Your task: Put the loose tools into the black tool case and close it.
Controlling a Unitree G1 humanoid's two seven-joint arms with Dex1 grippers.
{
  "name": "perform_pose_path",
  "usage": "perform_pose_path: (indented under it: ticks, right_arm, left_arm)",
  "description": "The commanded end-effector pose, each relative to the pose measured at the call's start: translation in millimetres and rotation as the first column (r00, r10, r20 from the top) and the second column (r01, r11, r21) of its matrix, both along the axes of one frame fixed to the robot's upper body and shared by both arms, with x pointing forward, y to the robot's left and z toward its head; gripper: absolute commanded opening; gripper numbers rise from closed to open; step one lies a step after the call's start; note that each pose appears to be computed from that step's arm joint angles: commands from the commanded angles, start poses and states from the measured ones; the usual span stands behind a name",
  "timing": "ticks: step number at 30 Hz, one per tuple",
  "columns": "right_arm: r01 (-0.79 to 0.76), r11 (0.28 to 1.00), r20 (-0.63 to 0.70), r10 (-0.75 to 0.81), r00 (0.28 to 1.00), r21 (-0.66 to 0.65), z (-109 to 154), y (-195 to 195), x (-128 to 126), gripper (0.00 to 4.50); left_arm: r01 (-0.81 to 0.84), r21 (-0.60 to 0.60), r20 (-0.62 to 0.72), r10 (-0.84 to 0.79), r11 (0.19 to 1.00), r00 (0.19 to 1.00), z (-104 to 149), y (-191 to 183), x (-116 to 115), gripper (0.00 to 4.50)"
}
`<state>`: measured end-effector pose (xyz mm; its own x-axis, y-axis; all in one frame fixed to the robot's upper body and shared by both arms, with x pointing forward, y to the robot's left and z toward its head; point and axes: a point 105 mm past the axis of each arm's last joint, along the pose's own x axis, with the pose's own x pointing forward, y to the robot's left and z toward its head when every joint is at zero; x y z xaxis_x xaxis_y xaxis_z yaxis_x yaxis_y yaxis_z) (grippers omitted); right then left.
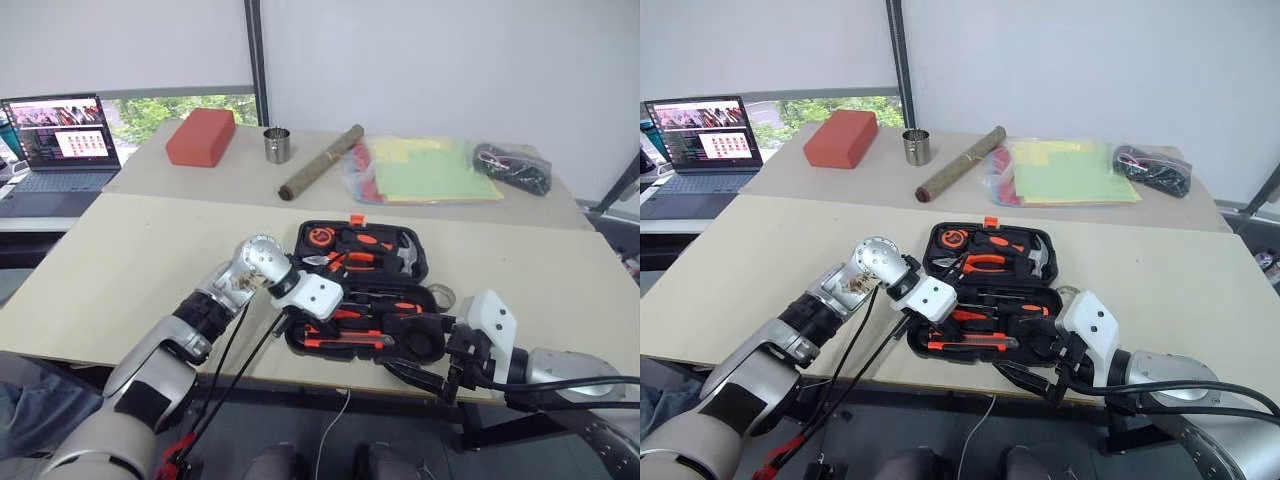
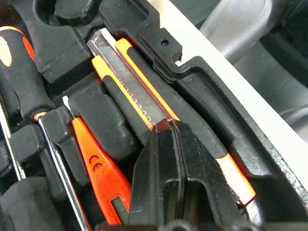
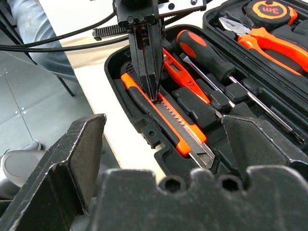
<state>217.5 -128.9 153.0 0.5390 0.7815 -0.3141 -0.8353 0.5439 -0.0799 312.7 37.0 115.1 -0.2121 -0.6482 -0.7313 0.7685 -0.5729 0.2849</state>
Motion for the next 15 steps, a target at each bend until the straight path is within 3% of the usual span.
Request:
perform_pose_path:
  ticks: [1,5,8,12,15]
  right_arm:
    - [-0.018,1.0,0.048,0.018,0.999,-0.002,10.3,1.3,-0.4,4.5]
    - [-0.02,1.0,0.049,0.021,0.999,-0.011,11.3,0.6,1.3,4.5]
    - [0.005,0.999,0.013,-0.005,1.0,-0.051,8.3,-13.7,-1.1,4.5]
    - [0.048,0.994,-0.025,-0.05,0.998,-0.099,11.6,-42.1,-5.6,4.5]
    - [0.075,0.982,-0.031,-0.082,0.996,-0.175,13.2,-68.3,-4.6,4.5]
  left_arm:
    - [-0.084,0.107,-0.012,0.086,0.991,0.996,-27.8,19.7,6.2,0.03]
    - [-0.121,-0.022,-0.143,0.116,0.992,0.983,2.1,7.0,0.9,0.03]
    - [-0.196,-0.231,-0.275,0.129,0.953,0.953,54.7,4.9,-1.1,0.7]
    - [-0.322,-0.389,-0.337,0.192,0.863,0.922,97.4,24.8,4.7,2.13]
    - [-0.362,-0.405,-0.386,0.201,0.84,0.9,110.3,42.9,-0.7,3.26]
